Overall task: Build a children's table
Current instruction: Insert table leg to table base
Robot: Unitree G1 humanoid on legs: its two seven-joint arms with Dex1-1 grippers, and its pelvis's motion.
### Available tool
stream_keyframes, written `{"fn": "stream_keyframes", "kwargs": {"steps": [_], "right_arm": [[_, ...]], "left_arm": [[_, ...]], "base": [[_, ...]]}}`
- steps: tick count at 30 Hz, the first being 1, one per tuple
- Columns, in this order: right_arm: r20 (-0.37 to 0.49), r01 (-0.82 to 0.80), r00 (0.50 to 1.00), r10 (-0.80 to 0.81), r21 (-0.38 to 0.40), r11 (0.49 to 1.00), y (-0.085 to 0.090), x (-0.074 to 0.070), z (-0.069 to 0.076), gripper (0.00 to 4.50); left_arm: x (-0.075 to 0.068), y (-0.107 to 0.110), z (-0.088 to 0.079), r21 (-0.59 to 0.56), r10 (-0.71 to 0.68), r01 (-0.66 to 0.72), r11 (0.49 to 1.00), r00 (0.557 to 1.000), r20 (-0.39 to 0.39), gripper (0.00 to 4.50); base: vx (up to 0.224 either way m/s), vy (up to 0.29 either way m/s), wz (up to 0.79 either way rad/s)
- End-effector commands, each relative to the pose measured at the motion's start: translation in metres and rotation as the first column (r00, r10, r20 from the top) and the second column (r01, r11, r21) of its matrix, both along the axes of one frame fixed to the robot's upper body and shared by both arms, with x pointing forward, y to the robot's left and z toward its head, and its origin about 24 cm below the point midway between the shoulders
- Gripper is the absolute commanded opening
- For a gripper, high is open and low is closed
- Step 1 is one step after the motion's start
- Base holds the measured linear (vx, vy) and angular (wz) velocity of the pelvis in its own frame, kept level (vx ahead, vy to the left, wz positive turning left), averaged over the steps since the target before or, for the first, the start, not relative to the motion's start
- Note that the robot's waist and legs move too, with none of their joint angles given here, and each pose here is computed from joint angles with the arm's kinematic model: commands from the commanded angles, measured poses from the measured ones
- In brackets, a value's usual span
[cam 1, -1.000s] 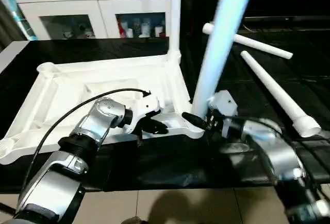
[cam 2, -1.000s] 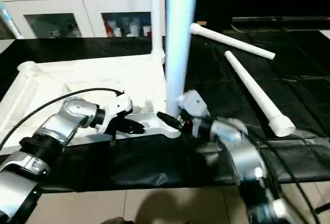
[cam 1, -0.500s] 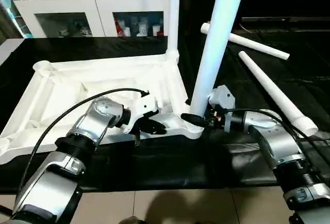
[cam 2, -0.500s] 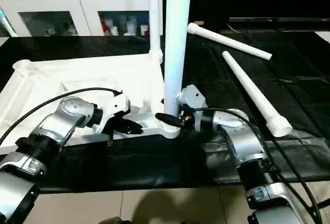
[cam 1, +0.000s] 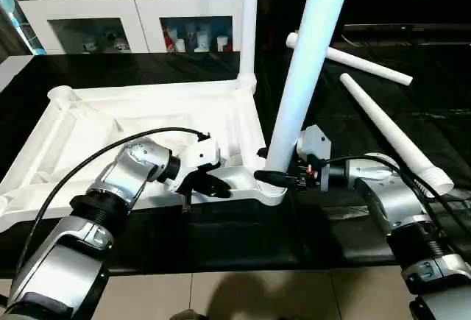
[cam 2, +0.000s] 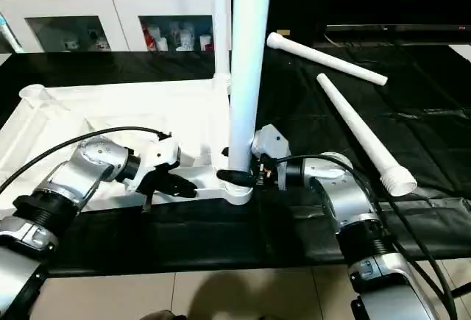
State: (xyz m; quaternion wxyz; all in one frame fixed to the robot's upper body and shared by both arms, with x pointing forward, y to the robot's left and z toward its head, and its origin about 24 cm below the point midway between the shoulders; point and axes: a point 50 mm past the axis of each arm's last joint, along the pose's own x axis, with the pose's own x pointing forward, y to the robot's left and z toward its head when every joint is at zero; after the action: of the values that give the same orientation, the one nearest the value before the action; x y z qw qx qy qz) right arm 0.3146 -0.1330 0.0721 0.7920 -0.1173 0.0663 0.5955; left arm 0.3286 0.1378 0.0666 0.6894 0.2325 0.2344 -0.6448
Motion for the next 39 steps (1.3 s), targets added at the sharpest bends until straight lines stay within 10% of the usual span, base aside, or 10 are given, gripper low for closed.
{"fn": "stream_keyframes", "kwargs": {"steps": [1, 11, 24, 39], "right_arm": [[-0.145, 0.021, 0.989, -0.037, -0.106, 0.994, -0.008, -0.01, -0.036, 1.91], [-0.123, 0.266, 0.951, -0.282, -0.131, 0.955, -0.006, 0.002, -0.043, 1.91], [-0.238, 0.786, 0.577, -0.781, -0.095, 0.61, 0.041, 0.05, -0.035, 1.91], [-0.242, 0.806, 0.548, -0.801, -0.104, 0.583, 0.05, 0.049, -0.038, 1.91]], "left_arm": [[0.004, -0.003, 0.016, -0.003, -0.064, 0.064, 0.998, 0.997, 0.045, 0.0], [0.027, -0.017, 0.026, -0.093, 0.191, -0.184, 0.979, 0.978, 0.079, 0.0], [0.055, -0.085, 0.048, -0.253, 0.549, -0.522, 0.815, 0.835, 0.047, 0.0], [0.057, -0.08, 0.041, -0.224, 0.588, -0.56, 0.798, 0.805, 0.081, 0.0]], "base": [[0.0, 0.0, 0.0], [0.0, 0.0, 0.0], [0.0, 0.0, 0.0], [0.007, -0.002, 0.0]]}}
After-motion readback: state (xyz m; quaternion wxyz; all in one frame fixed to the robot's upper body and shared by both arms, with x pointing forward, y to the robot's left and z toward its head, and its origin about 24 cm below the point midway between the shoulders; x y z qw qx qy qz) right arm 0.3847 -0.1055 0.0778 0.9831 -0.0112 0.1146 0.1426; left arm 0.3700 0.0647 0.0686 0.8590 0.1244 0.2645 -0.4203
